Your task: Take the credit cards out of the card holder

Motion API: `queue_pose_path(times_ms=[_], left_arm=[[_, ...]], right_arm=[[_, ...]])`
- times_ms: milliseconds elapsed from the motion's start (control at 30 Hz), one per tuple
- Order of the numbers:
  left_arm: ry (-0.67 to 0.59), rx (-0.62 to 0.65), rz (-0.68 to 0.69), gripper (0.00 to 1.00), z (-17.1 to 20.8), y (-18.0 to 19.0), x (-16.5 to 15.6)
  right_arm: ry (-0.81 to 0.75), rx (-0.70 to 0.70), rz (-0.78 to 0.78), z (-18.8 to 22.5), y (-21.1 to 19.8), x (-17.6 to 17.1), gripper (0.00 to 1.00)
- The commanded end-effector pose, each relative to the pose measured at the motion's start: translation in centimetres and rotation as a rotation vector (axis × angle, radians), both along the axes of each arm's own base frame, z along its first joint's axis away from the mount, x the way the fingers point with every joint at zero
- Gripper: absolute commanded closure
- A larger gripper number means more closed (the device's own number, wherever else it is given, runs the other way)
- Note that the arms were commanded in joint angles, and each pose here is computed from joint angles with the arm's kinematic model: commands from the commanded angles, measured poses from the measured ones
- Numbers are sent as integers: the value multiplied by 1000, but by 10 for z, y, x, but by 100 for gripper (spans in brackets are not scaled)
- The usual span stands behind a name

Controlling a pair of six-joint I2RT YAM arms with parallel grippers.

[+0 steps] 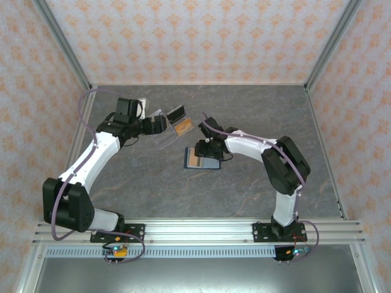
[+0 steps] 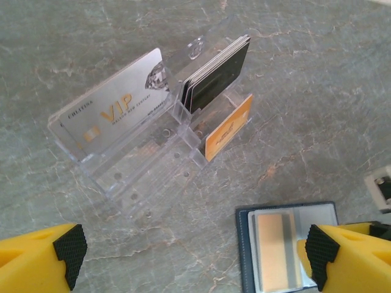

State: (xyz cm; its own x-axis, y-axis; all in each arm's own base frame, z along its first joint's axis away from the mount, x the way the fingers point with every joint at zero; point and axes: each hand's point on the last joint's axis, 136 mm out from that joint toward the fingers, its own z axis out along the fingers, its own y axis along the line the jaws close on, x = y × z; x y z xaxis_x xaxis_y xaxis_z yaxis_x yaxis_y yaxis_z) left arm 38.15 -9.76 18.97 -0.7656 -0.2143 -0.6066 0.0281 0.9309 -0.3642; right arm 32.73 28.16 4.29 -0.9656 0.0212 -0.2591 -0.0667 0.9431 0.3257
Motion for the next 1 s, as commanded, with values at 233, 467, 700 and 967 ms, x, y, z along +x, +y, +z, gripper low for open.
queue_pose_path(times_ms=[233, 467, 700, 967], left_arm=[[106, -132, 103, 14, -34, -21, -17], [213, -238, 65, 28, -69, -71, -27], [314, -299, 28, 46, -100, -114, -34], [393, -235, -7, 56, -125, -130, -37]], right_arm=[[30, -153, 41, -19, -17, 0, 52], [44, -238, 47, -35, -31, -3, 65], [47, -291, 47, -49, -40, -3, 70], [41, -282, 45, -54, -39, -3, 71]])
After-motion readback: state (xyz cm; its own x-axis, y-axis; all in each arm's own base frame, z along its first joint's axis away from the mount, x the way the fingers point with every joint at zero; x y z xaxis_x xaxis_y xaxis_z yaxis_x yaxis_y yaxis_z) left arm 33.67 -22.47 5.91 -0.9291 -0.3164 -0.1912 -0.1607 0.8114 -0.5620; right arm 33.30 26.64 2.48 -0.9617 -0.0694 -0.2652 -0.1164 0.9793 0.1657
